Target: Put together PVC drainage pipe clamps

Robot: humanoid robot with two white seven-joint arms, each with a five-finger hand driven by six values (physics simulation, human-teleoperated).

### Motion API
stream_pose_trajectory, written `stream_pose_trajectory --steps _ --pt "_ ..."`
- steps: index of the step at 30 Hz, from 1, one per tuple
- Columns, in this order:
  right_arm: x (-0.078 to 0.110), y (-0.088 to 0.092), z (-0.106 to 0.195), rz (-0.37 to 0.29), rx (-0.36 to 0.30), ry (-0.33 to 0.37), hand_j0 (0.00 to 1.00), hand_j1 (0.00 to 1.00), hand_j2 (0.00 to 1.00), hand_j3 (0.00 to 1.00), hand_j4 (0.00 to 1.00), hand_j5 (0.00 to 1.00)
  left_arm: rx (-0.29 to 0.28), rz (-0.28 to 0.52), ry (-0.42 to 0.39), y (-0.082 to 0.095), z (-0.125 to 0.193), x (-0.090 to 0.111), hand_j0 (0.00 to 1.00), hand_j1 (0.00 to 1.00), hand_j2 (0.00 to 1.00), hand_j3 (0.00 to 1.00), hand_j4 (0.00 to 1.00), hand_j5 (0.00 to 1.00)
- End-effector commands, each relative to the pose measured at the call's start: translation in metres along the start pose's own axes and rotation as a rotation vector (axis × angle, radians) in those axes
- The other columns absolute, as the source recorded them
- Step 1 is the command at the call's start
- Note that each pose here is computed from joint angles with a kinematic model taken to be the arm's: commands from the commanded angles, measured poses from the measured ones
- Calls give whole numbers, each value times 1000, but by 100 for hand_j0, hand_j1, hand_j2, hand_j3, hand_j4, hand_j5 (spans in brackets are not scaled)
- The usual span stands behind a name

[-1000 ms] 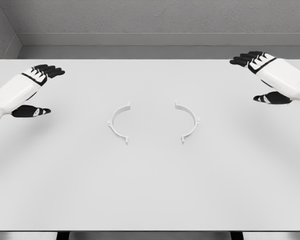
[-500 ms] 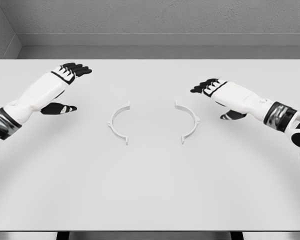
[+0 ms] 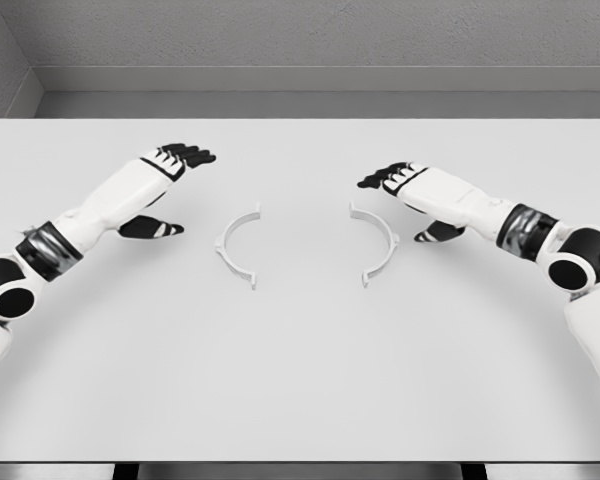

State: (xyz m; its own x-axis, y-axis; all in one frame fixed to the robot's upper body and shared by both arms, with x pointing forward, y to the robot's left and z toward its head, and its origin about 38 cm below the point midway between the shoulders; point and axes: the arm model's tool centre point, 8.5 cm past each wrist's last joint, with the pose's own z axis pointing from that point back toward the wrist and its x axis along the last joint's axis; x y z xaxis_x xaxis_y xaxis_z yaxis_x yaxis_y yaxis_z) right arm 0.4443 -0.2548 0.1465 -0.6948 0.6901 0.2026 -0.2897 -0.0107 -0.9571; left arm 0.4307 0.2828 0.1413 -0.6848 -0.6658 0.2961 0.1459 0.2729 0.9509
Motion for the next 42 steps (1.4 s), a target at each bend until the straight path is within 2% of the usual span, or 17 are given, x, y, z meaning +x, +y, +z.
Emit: stream_pose_trajectory --steps 1,7,9,16,19,25,30,42 --pt "1 4 -4 -24 -4 -3 100 100 100 100 100 100 -11 31 3 -13 -4 1 100 100 100 100 100 100" --pt "-7 6 -6 -42 2 14 100 100 100 100 100 100 -26 38 1 -18 -11 1 100 100 100 100 100 100" --pt "-6 -2 -11 -38 -13 8 100 100 100 100 100 100 -27 39 0 -18 -11 1 100 100 100 100 100 100" --pt "-9 5 -17 -59 8 12 100 100 100 100 100 100 -41 45 10 -24 -9 -2 100 100 100 100 100 100" --pt "-8 5 -18 -57 9 9 100 100 100 100 100 100 -59 52 19 -30 -7 -4 100 100 100 100 100 100" --pt "-2 6 -21 -46 18 -9 100 100 100 100 100 100 -60 52 22 -31 -7 -5 100 100 100 100 100 100" --pt "3 7 -27 -54 13 -21 100 100 100 100 100 100 -54 76 1 -39 -16 4 100 100 100 100 100 100" --pt "13 6 -42 -59 3 -42 100 100 100 100 100 100 -44 92 -6 -43 -22 9 100 100 100 100 100 100"
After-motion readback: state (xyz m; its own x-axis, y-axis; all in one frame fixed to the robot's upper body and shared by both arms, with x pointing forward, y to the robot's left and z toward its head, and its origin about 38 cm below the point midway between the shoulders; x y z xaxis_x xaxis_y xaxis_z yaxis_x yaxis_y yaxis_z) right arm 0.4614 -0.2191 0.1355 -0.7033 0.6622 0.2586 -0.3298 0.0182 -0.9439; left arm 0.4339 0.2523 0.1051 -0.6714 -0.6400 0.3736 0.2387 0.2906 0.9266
